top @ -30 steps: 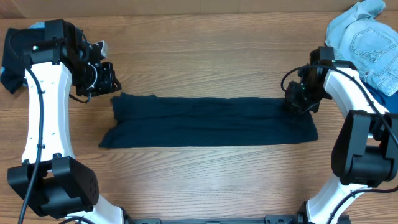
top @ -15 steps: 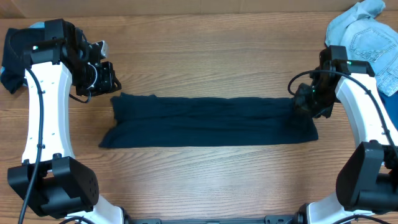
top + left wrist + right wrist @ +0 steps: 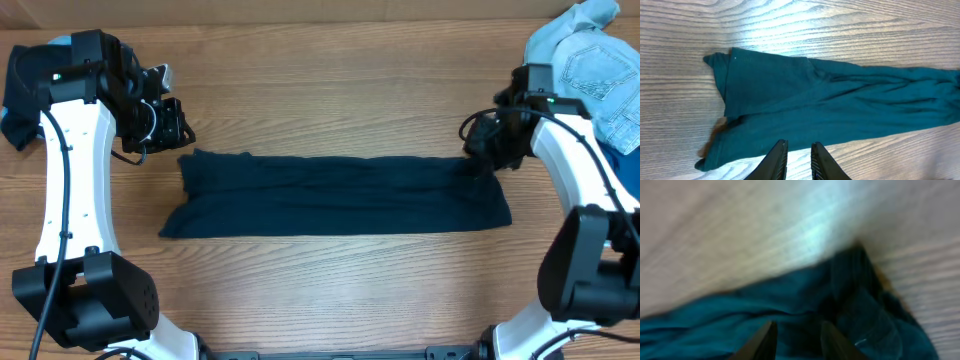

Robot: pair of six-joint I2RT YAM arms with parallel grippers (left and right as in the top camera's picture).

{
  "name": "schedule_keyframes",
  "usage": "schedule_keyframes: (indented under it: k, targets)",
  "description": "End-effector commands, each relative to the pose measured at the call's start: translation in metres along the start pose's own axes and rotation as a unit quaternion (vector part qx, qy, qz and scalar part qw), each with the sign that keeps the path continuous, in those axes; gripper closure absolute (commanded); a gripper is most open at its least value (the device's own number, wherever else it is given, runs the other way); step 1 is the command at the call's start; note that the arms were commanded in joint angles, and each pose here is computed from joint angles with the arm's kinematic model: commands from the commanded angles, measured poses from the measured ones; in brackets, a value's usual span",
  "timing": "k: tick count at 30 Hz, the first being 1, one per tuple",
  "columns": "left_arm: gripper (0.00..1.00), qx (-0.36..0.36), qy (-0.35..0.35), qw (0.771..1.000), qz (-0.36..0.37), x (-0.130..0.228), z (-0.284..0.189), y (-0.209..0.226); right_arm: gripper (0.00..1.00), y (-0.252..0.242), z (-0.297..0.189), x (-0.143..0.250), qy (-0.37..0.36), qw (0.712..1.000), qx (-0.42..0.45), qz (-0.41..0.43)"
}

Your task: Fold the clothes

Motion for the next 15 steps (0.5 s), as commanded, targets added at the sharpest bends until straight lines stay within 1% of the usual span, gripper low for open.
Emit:
schedule_keyframes:
  k: [1,2,4,8,12,15]
  targets:
    - [0.8,0.009,-0.007,1.0,0.006,-0.003,-0.005,-0.004,0.68,-0.005,0.017,0.032,0.056,0.998,0.006,0.008]
    - [0.79,0.009,-0.006,1.0,0.006,-0.002,-0.005,-0.004,0.68,-0.007,0.017,0.042,0.076,0.997,0.009,0.012]
    - [0.79,0.009,-0.005,1.0,0.006,-0.002,-0.005,-0.004,0.72,-0.014,0.012,0.063,0.119,0.992,0.031,0.02]
    - [0.79,0.009,-0.006,1.0,0.006,-0.002,-0.005,-0.004,0.73,-0.028,-0.006,0.083,0.151,0.985,0.08,0.025]
    - [0.79,0.01,-0.006,1.0,0.006,-0.002,-0.005,-0.004,0.73,-0.027,-0.024,0.082,0.127,0.988,0.086,0.032]
    - [0.79,0.009,-0.006,1.0,0.006,-0.002,-0.005,-0.004,0.72,-0.021,-0.034,0.065,0.077,0.994,0.073,0.03]
Point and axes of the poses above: each gripper's point midway between its finger pads, its own z axis out along the fingers, its own y axis along the line the jaws close on, x = y × z, the point moved 1 cm from there along -z, back along the fingers, and after that the axes turned 9 degrees about -z, right-handed, at the moved point
